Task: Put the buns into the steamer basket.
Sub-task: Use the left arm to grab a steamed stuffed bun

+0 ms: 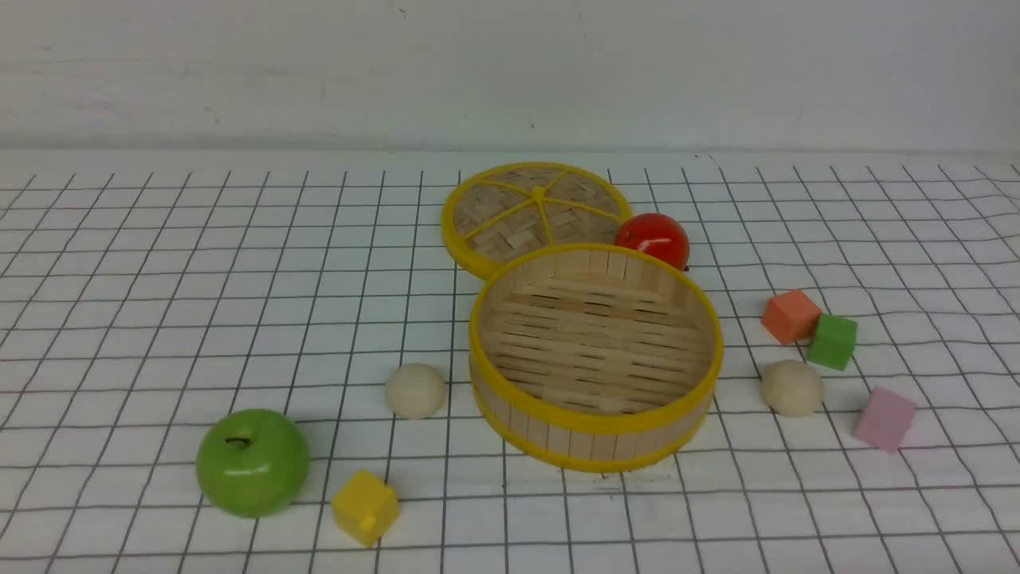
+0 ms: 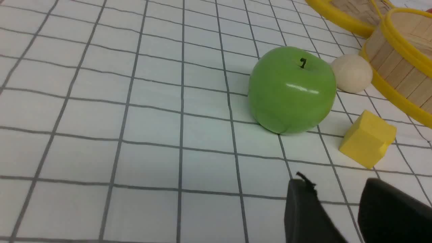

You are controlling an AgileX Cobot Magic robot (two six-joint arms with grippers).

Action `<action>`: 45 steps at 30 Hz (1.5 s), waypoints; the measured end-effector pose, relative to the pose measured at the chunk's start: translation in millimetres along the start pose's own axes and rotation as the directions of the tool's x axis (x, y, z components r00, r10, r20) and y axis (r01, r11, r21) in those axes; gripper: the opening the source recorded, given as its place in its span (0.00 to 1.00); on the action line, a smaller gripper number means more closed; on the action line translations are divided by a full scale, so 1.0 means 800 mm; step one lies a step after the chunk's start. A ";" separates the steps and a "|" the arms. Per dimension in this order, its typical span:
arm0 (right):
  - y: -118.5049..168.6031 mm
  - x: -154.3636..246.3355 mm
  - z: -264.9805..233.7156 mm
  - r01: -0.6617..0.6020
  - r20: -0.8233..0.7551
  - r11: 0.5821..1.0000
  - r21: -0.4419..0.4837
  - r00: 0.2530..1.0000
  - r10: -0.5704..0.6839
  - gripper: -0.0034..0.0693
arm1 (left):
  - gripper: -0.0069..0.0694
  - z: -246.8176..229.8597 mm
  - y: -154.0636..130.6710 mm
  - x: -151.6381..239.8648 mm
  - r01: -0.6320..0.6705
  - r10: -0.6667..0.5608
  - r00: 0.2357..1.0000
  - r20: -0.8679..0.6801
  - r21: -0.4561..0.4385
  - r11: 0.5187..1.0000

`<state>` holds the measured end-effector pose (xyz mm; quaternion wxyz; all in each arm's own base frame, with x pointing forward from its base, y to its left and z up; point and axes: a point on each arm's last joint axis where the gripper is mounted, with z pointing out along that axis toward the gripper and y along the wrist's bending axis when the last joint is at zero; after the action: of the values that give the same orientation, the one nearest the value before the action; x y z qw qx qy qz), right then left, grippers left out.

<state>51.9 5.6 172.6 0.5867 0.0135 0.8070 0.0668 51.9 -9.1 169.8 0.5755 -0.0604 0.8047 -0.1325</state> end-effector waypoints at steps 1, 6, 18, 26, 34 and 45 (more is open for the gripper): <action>0.000 0.000 0.000 0.000 0.000 1.000 0.000 1.000 0.000 0.38 | 0.40 0.000 0.000 0.000 0.000 0.000 1.000 0.000 0.000 1.000; 0.000 0.000 0.000 0.000 0.000 1.000 0.000 1.000 0.000 0.38 | 0.40 0.000 0.000 0.000 0.000 0.000 1.000 0.000 0.000 1.000; 0.000 0.000 0.000 0.000 0.000 1.000 0.000 1.000 0.000 0.38 | 0.40 0.000 0.000 -0.001 0.000 0.000 1.000 0.005 0.001 1.000; 0.000 0.000 0.000 0.000 0.000 1.000 0.000 1.000 0.000 0.38 | 0.40 -0.001 -0.010 -0.013 0.353 -0.363 0.929 0.074 0.121 0.928; 0.000 0.000 0.000 0.000 0.000 1.000 0.000 1.000 0.000 0.38 | 0.39 -0.006 -0.010 -0.036 0.603 -0.655 0.734 0.180 0.270 0.750; 0.000 0.000 0.000 0.000 0.000 1.000 0.000 1.000 0.000 0.38 | 0.07 -0.033 -0.052 -0.113 0.382 -0.402 0.915 0.045 0.233 0.894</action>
<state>51.9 5.6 172.6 0.5867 0.0135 0.8070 0.0668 54.5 -23.0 271.7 0.5765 -0.1634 0.7290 -0.3308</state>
